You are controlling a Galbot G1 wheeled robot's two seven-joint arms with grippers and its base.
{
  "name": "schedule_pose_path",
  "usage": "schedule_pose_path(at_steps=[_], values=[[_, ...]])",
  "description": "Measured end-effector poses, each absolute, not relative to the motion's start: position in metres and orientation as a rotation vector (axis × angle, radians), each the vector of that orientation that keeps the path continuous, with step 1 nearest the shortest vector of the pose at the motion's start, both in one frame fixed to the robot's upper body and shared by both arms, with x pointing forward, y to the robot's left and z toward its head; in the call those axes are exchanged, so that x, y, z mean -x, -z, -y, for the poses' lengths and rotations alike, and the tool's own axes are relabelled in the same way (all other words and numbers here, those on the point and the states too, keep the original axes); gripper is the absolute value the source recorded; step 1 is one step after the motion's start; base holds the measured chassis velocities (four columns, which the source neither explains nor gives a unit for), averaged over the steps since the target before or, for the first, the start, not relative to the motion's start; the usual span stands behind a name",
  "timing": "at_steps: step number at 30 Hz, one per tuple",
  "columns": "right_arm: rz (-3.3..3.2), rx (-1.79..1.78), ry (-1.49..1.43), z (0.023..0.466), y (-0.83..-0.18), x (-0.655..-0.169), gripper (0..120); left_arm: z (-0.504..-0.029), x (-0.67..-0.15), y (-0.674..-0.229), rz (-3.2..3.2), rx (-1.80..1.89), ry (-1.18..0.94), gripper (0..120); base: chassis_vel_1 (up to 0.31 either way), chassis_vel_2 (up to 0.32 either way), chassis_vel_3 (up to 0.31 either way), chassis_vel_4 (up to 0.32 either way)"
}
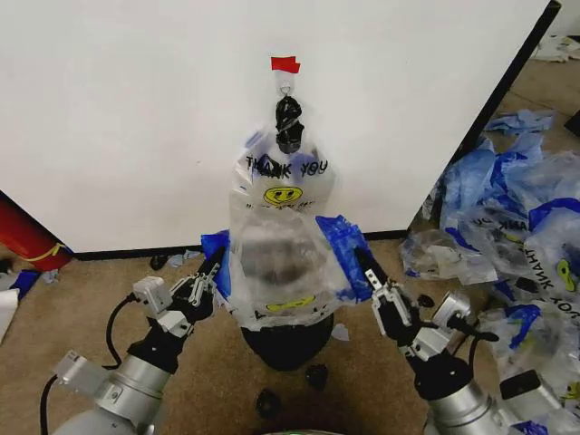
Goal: Pick up the garbage bag from the wall and place it over the trash bin.
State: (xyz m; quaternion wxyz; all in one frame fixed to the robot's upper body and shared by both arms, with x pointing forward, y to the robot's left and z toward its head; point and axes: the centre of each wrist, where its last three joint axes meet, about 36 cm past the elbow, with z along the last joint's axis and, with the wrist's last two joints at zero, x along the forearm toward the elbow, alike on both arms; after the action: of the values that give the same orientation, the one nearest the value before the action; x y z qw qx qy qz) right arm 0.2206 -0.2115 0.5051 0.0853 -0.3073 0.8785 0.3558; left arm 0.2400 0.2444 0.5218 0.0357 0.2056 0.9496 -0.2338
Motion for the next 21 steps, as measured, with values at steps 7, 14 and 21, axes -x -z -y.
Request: schedule_pose_path(at_steps=[7,14,21], values=[[-2.598,0.969,-1.092,0.2,-0.505,-0.221,0,-0.239,-0.241,-0.521,-2.917,-0.642,0.721,0,0.0,0.0,0.0,0.0],[-2.598,1.02,-1.123,0.187,-0.503,-0.227,0,-0.242,-0.248,-0.514,-2.949,-0.604,0.703,0,0.0,0.0,0.0,0.0],[-2.597,1.069,-1.163,0.171,-0.491,-0.235,0,-0.247,-0.25,-0.511,-2.998,-0.546,0.669,0,0.0,0.0,0.0,0.0]])
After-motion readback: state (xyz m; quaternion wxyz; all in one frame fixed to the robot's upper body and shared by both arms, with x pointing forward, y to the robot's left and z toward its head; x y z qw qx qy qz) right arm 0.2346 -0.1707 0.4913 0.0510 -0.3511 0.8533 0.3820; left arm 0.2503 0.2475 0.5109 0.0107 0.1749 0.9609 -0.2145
